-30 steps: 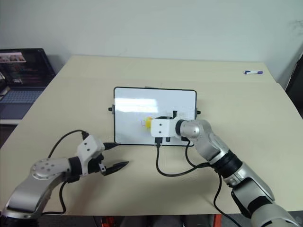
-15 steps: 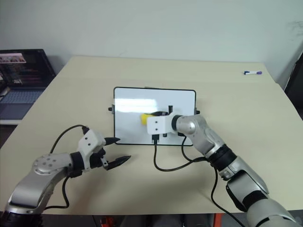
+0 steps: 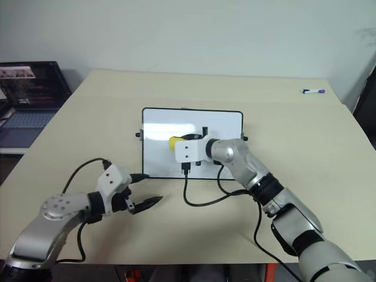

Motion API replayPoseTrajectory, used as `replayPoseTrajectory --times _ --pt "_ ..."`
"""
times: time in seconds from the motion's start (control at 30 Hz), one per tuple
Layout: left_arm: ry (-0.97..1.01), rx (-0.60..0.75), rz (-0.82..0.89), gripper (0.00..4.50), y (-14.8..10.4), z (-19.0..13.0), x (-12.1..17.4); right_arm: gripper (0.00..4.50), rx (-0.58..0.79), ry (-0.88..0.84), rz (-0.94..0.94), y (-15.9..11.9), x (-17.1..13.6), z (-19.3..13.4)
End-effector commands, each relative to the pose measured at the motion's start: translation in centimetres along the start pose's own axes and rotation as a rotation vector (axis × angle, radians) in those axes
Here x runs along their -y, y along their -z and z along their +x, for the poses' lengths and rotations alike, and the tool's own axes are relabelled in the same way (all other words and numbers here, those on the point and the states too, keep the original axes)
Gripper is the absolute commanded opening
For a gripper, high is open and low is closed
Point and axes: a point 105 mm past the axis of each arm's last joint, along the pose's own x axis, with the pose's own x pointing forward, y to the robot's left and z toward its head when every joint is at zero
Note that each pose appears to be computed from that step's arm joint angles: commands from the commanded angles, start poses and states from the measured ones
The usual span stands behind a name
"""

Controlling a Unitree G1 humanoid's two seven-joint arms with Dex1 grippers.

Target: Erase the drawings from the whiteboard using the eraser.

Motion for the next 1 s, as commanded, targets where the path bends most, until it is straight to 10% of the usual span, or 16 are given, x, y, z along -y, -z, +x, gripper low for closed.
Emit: replayPoseTrajectory --times 0.03,0.33,0.67,1.0 --pt "0.003 0.035 0.038 4.50 -1.2 0.0 0.3 1.25 -0.071 -0.156 0.058 2.3 -3.4 -0.7" --pt "0.010 0.041 0.043 4.50 -1.4 0.2 0.4 1.25 -0.032 -0.032 0.090 1.6 -1.0 -1.9" --pt "0.137 0.127 0.177 4.50 -5.5 1.6 1.8 1.25 0.143 0.267 0.704 1.0 2.0 -12.1" --pt "0.410 0.261 0.381 4.50 -11.9 6.7 5.7 1.25 -0.196 0.543 1.123 5.6 -4.4 -21.4"
